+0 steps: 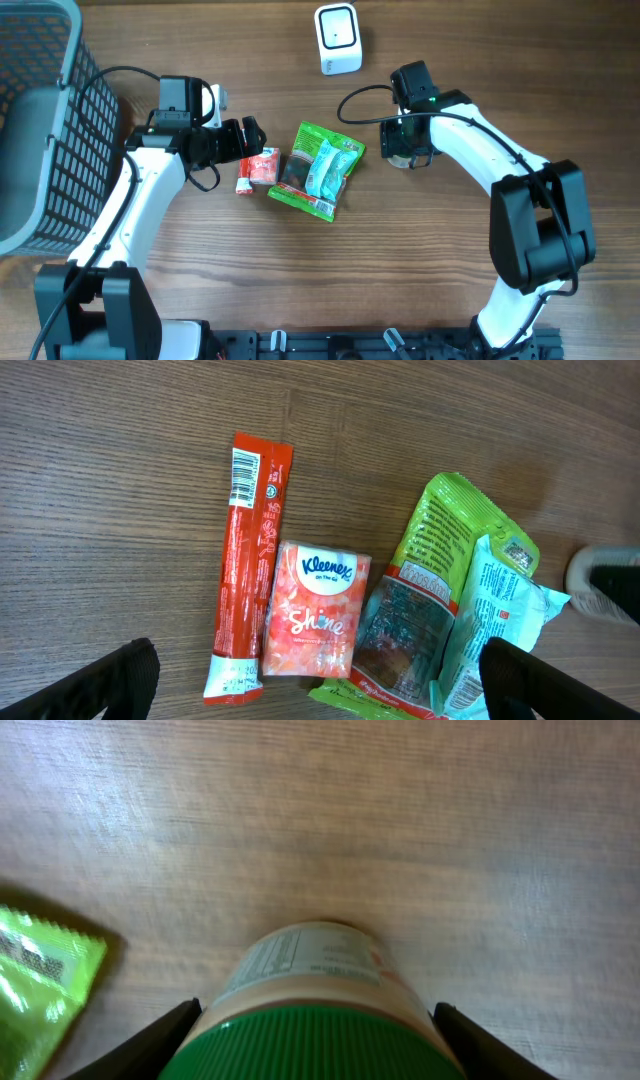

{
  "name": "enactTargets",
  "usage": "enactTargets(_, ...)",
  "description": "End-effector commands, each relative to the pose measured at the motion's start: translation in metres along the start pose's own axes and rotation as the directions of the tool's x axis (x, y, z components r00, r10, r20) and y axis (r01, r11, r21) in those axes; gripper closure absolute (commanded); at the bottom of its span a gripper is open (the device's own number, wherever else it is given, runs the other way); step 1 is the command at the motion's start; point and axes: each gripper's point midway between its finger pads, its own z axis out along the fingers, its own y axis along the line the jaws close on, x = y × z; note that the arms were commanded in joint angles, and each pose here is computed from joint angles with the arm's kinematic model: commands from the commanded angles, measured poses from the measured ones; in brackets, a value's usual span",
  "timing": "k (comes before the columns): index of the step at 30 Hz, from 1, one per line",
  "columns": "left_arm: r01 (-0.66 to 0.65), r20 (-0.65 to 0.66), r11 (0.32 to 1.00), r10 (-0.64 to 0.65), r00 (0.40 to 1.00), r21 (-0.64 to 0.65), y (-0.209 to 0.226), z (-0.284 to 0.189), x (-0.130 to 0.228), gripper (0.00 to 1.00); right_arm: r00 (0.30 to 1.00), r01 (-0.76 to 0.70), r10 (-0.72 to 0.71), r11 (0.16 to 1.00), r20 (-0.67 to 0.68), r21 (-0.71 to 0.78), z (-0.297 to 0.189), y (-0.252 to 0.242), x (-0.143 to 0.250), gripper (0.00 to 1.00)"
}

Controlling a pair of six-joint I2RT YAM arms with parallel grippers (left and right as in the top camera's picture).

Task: Scan the item barcode
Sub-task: 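Raise the jar with the right gripper up to the white scanner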

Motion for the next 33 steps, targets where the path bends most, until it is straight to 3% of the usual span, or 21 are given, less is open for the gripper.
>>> enactTargets(1,-0.002,0.027,1.000,0.002,1.000,0.012,-0.002,-0.007,-0.008,0.00,0.991,0.013,-0.011,1.000,0.131,-0.016,-0.055,0.002,-0.031,0.48)
enactTargets(8,-0.002,0.027,1.000,0.002,1.000,0.012,-0.002,-0.007,-0.008,0.00,0.933,0.103,-0.039,0.982,0.359,-0.161,-0.202,0.015,-0.035,0.56)
enactTargets(17,-0.002,0.027,1.000,0.002,1.000,0.012,-0.002,-0.007,-0.008,0.00,0.865,0.158,-0.011,0.955,0.502,-0.252,-0.295,0.026,-0.043,0.60)
enactTargets(26,-0.002,0.027,1.000,0.002,1.000,0.012,-0.002,-0.007,-0.008,0.00,0.832,0.168,0.013,0.947,0.555,-0.274,-0.284,0.042,-0.076,0.74)
enactTargets(33,-0.003,0.027,1.000,0.002,1.000,0.012,-0.002,-0.007,-0.008,0.00,0.792,0.218,-0.036,0.949,0.609,-0.228,-0.252,0.078,-0.114,0.77)
